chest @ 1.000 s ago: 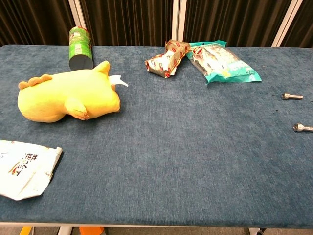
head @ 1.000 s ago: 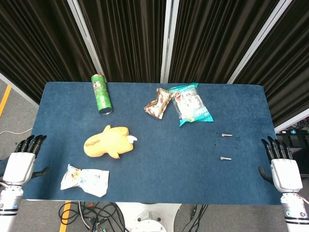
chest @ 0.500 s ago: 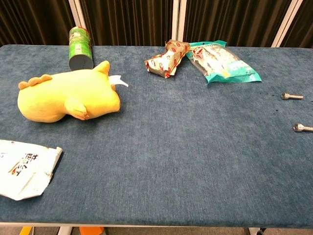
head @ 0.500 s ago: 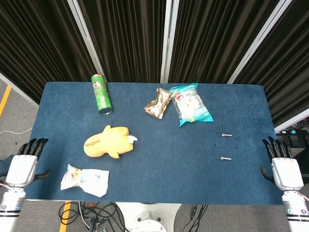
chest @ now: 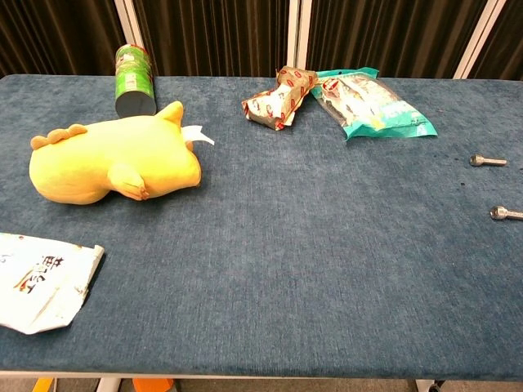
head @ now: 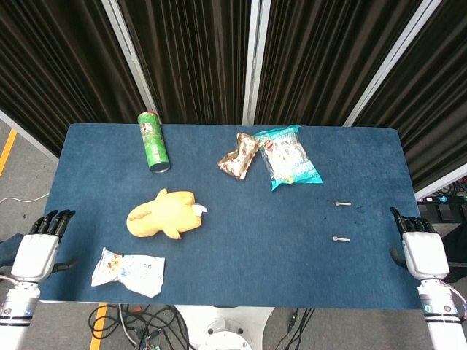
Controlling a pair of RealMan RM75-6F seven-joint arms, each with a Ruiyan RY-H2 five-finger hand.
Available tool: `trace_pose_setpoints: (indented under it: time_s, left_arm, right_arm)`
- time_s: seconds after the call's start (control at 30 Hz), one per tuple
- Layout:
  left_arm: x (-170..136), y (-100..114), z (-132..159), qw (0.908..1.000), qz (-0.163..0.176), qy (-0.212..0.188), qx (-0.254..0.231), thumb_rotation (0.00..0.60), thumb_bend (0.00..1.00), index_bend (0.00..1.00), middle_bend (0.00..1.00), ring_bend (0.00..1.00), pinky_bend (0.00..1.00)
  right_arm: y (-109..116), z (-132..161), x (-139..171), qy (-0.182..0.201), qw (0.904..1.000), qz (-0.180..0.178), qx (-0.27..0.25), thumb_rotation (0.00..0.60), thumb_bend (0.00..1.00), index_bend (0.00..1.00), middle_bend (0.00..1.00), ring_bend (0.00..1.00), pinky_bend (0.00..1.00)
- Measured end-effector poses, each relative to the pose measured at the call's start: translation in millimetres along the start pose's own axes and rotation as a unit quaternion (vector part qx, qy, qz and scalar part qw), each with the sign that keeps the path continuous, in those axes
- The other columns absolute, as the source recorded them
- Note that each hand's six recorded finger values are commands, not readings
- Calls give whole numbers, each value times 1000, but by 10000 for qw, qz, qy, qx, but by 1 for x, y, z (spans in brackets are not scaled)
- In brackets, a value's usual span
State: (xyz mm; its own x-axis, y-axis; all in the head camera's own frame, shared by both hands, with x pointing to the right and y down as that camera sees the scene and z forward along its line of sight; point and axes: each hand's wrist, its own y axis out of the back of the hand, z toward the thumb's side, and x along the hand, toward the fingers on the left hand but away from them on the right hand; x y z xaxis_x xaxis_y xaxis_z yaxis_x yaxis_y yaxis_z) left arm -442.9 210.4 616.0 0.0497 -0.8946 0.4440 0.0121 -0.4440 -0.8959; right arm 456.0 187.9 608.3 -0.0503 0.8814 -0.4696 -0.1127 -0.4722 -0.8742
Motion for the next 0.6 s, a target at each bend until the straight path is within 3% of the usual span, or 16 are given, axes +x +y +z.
trace_pose_setpoints:
  time_s: [0.3, 0.6]
  left_arm:
    - [-1, -8, -6, 9999, -82, 57, -50, 600, 0, 101, 119, 68, 172]
    - [-1, -10, -10, 9999, -104, 75, -59, 600, 0, 101, 119, 69, 172]
  right_arm:
    - [-28, 16, -20, 40, 9996, 287, -28, 600, 189, 291, 62, 0, 0]
    - [-51, 36, -35, 190, 9988, 449, -52, 600, 196, 335, 52, 0, 0]
